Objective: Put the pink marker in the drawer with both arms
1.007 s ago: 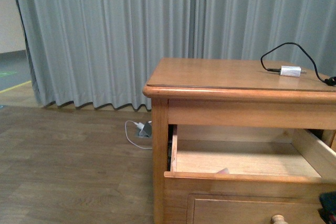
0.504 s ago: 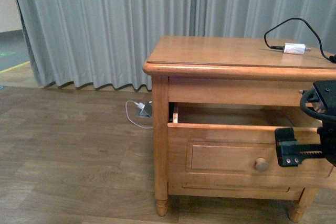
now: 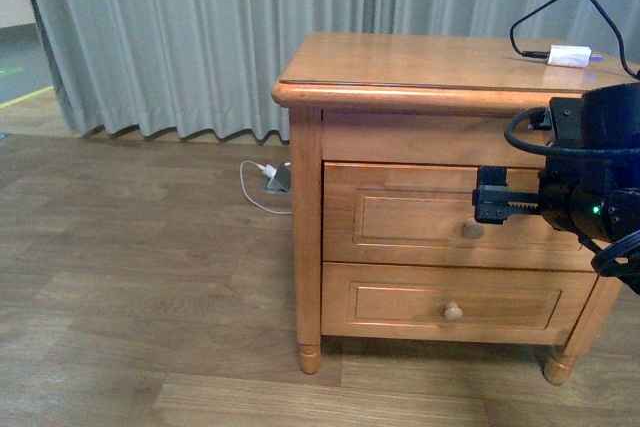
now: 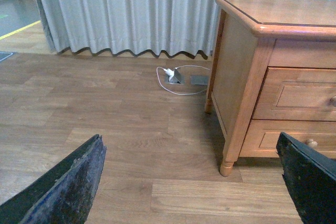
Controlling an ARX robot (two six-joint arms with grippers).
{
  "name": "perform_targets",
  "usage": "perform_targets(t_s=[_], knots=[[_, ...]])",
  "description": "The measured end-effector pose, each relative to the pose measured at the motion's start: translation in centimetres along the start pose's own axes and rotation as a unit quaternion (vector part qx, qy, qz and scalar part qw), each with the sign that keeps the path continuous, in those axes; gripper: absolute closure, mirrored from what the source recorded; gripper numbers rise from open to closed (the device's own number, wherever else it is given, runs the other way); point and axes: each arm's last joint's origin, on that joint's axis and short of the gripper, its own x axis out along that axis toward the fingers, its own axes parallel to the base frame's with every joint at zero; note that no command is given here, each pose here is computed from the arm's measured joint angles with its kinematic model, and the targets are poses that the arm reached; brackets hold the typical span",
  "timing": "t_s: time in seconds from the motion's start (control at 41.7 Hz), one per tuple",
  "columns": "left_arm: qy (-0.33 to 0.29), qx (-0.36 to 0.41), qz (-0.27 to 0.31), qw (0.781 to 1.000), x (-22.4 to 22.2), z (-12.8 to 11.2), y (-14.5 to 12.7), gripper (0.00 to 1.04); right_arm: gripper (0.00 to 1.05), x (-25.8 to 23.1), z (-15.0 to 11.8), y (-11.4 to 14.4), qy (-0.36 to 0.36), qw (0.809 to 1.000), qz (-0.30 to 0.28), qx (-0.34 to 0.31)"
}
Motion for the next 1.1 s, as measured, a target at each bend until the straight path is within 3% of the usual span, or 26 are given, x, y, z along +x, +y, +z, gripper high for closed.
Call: perform_targets(t_s=[0.288,0.599,0.839,1.103], knots=[[0.0,0.0,0.0,1.0,0.0,0.0,0.0,0.06,0.08,-1.4,0.1,-0.1,0.004,1.0,0.016,0.016],[0.0,0.0,0.0,1.0,0.0,0.0,0.0,0.06,0.08,-9.4,3.4,-0.4,0.018,0.999,0.048,0.001],[0.0,0.0,0.0,1.0,0.0,0.0,0.0,0.06,0.08,-20.4,8.5,-1.7,0.009,0.997,0.076,0.001],[0.0,0.0,0.0,1.0,0.0,0.0,0.0,0.06,0.08,-32.2,10.7,-3.9,-0.015,0.997,0.073,0.028]])
